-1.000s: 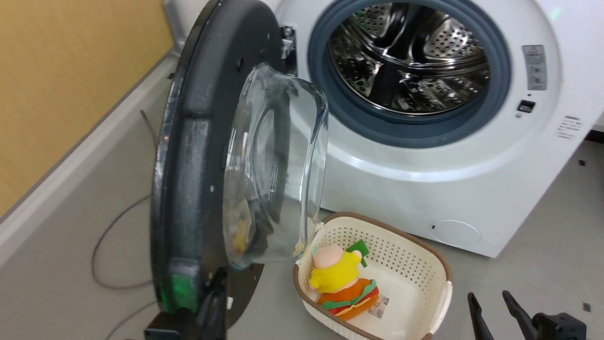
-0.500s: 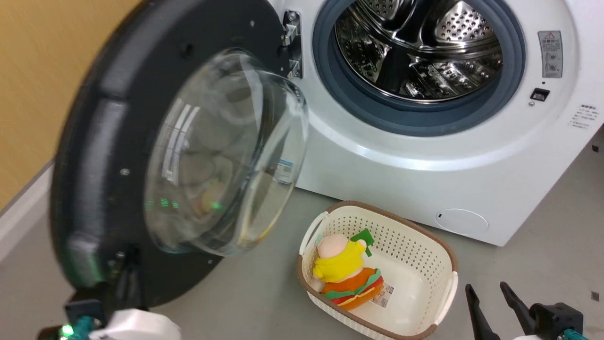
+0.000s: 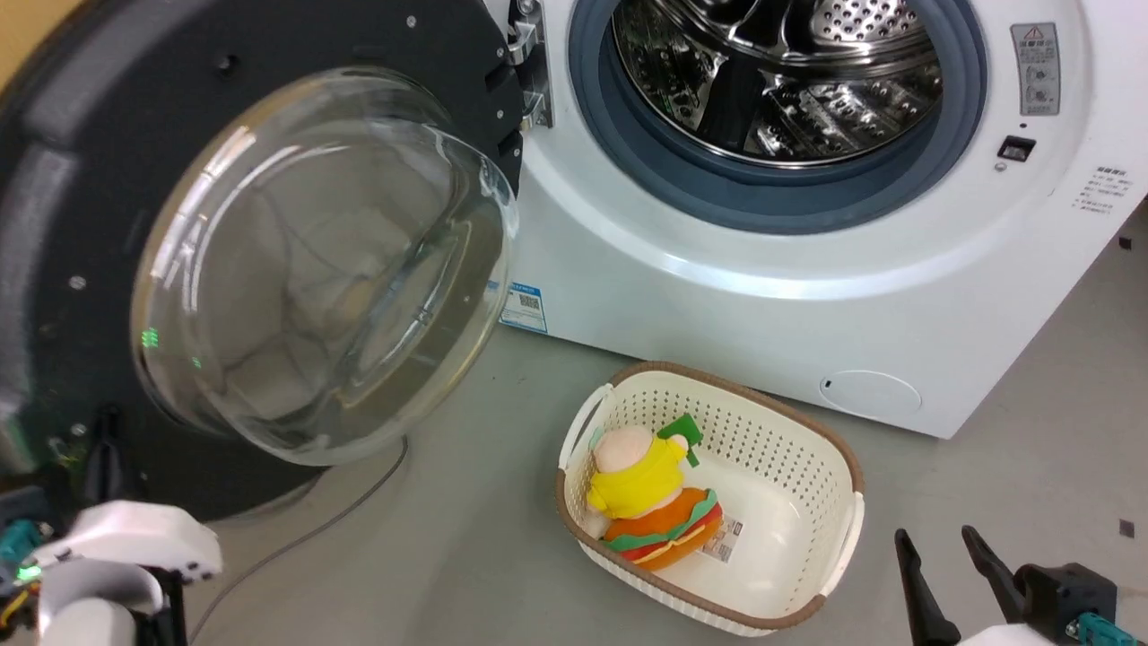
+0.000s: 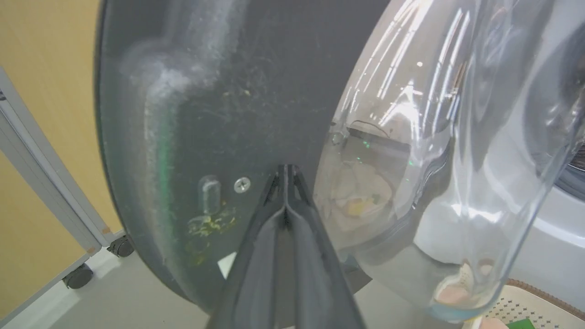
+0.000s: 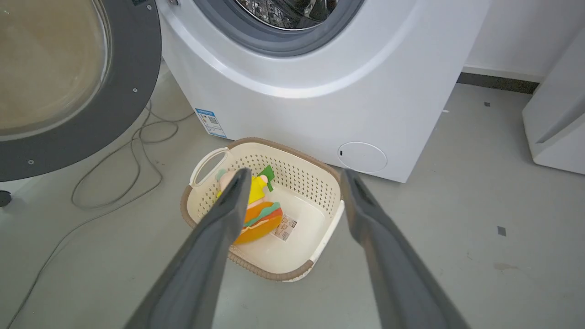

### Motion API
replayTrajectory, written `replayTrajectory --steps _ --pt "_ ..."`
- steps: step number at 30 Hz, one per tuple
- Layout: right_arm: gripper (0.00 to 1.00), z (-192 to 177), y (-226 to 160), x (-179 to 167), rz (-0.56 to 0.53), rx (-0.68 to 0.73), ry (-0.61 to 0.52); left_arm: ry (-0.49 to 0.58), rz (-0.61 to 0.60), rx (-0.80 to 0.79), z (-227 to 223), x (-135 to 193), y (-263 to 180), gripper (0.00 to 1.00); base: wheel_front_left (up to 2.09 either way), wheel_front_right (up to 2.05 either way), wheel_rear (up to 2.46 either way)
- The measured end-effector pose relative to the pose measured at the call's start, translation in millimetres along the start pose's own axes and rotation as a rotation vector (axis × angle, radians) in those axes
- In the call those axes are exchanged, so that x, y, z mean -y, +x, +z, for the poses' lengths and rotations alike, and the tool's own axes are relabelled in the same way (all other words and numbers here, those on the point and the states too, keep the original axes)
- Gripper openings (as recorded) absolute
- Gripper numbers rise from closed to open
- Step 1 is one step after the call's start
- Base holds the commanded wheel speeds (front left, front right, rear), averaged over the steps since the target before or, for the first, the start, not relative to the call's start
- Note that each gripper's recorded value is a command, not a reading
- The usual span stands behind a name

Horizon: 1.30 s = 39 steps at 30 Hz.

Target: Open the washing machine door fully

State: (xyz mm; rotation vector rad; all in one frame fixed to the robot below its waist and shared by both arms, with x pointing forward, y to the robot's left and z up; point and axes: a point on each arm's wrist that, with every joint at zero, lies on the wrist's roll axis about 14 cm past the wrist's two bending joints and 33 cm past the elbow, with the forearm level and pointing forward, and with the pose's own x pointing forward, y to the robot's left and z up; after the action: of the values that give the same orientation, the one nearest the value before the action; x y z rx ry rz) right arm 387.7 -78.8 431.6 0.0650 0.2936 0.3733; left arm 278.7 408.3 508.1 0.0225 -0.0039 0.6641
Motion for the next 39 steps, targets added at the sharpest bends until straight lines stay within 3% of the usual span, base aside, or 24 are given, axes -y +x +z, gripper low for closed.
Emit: replayTrajectory --steps 9,16,28,29,30,31,32,39 --pt "1.00 3 6 2 -0.003 0.006 -0.022 0.007 0.064 0.012 11 -20 33 0.00 0.00 0.00 0.00" --pt "1.00 5 4 3 -0.007 0.009 -0.027 0.012 0.090 0.003 8 -30 34 0.00 0.00 0.00 0.00" --pt "1.00 17 -14 0 -0.015 0.050 -0.037 -0.049 0.021 -0.035 -22 -11 -22 0.00 0.00 0.00 0.00" --pt "1.00 17 -16 1 -0.018 0.053 -0.038 -0.057 0.015 -0.036 -24 -11 -27 0.30 0.00 0.00 0.00" --pt "1.00 18 -18 1 -0.021 0.058 -0.040 -0.063 0.011 -0.032 -23 -10 -31 0.51 0.00 0.00 0.00" --pt "1.00 19 -21 2 -0.026 0.060 -0.041 -0.068 0.004 -0.024 -21 -8 -35 0.91 0.00 0.00 0.00" --pt "1.00 19 -23 3 -0.030 0.062 -0.041 -0.072 -0.002 -0.015 -19 -7 -37 1.00 0.00 0.00 0.00" --pt "1.00 27 -32 6 -0.046 0.093 -0.045 -0.062 -0.111 0.002 -10 29 -57 1.00 0.00 0.00 0.00"
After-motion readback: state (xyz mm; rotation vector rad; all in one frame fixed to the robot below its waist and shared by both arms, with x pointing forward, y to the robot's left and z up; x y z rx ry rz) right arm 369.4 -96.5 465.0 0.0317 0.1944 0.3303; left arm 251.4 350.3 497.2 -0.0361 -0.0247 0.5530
